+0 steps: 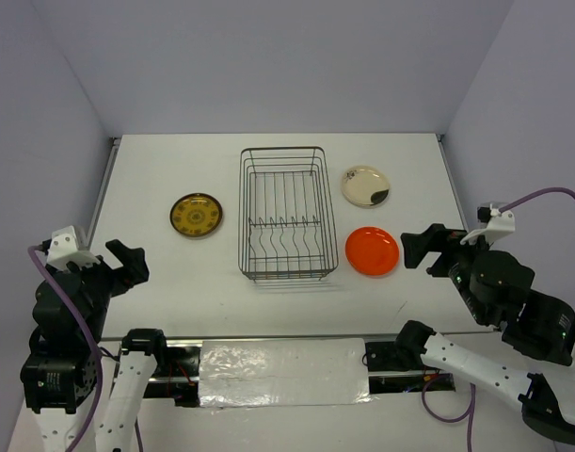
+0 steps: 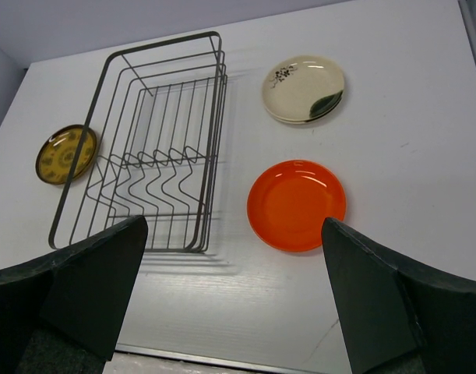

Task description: Unload the plates from the dish rack

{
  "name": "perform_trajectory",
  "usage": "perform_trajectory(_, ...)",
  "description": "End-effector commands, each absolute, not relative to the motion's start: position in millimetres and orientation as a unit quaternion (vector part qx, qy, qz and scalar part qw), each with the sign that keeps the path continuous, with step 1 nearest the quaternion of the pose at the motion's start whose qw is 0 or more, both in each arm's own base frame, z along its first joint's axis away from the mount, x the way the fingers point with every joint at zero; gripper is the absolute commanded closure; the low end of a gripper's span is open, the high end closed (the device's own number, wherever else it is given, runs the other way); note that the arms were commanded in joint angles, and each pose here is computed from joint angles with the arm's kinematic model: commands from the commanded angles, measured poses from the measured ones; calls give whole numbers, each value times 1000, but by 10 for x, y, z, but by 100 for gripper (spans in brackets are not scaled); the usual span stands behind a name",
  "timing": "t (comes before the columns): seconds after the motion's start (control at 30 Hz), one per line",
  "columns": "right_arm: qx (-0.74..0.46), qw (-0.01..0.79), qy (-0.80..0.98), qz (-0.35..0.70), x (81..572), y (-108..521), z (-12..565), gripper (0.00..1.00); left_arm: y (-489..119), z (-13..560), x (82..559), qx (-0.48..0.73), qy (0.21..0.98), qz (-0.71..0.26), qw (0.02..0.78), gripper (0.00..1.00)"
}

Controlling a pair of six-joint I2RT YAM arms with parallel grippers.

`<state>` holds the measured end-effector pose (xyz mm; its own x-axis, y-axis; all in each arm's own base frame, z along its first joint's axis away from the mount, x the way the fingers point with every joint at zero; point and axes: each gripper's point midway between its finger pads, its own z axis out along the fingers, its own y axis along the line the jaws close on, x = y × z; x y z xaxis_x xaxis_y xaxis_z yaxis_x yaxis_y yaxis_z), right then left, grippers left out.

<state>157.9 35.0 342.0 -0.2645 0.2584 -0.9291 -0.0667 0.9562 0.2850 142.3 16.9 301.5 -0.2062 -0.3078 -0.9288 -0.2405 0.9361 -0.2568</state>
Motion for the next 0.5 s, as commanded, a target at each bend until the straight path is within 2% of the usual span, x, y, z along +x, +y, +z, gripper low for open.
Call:
perform_trajectory(0.0, 62, 593, 794, 118, 1623, 378, 3329, 0, 189, 3063, 1451, -169, 770, -21, 615, 1)
perform_trajectory(0.47, 60, 584, 802, 113, 1660, 440, 3204, 0, 132, 2995, 1505, -160, 780, -32, 604, 1)
